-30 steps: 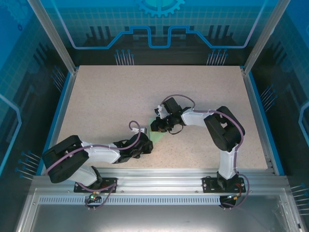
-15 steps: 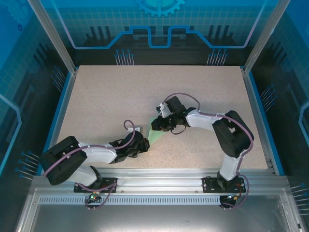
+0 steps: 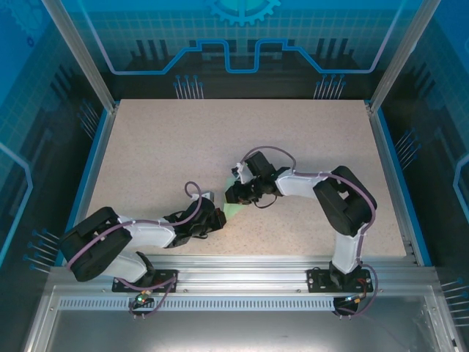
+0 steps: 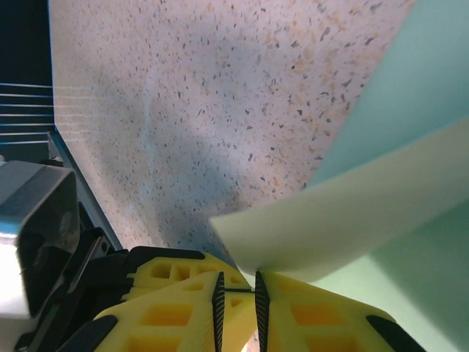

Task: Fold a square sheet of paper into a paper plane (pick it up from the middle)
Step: Fourth fold the wing at the center of the table.

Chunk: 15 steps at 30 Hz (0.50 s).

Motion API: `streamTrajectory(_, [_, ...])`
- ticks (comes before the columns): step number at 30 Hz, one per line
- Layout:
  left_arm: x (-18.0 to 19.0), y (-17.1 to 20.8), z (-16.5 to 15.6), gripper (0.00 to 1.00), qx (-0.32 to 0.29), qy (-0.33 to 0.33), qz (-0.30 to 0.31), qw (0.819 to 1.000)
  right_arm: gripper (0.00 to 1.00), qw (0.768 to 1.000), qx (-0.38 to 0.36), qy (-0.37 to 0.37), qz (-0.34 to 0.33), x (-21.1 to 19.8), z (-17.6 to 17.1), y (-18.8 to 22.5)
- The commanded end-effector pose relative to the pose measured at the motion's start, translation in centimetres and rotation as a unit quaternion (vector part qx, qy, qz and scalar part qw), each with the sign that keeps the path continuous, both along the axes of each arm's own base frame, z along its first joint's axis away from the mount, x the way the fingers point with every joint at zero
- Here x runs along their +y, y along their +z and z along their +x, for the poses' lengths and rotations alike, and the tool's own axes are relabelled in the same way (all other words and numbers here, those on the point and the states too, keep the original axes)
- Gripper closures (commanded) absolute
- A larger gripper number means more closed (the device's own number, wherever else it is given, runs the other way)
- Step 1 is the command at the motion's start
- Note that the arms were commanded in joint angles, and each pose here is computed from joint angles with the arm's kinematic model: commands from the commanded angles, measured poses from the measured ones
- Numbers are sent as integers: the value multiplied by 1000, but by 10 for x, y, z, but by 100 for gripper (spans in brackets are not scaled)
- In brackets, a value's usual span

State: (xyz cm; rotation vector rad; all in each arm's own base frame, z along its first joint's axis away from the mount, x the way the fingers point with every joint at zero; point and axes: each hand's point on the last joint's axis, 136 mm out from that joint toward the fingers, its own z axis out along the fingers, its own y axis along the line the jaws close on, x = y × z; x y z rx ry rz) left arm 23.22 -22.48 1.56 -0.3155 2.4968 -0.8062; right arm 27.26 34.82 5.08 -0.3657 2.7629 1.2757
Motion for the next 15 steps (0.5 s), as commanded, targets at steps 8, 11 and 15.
streamTrajectory(8, [13, -9, -9, 80, 19, -2, 24, 1000, 82, 1000, 9, -13, -14, 9, 16, -16])
streamTrajectory(11, [16, -7, -11, 74, 16, -8, 32, 999, 82, 1000, 10, -16, -16, 8, 18, -19])
streamTrajectory(15, [17, -5, -13, 73, 13, -18, 40, 999, 82, 1000, 12, -15, -18, 8, 19, -21])
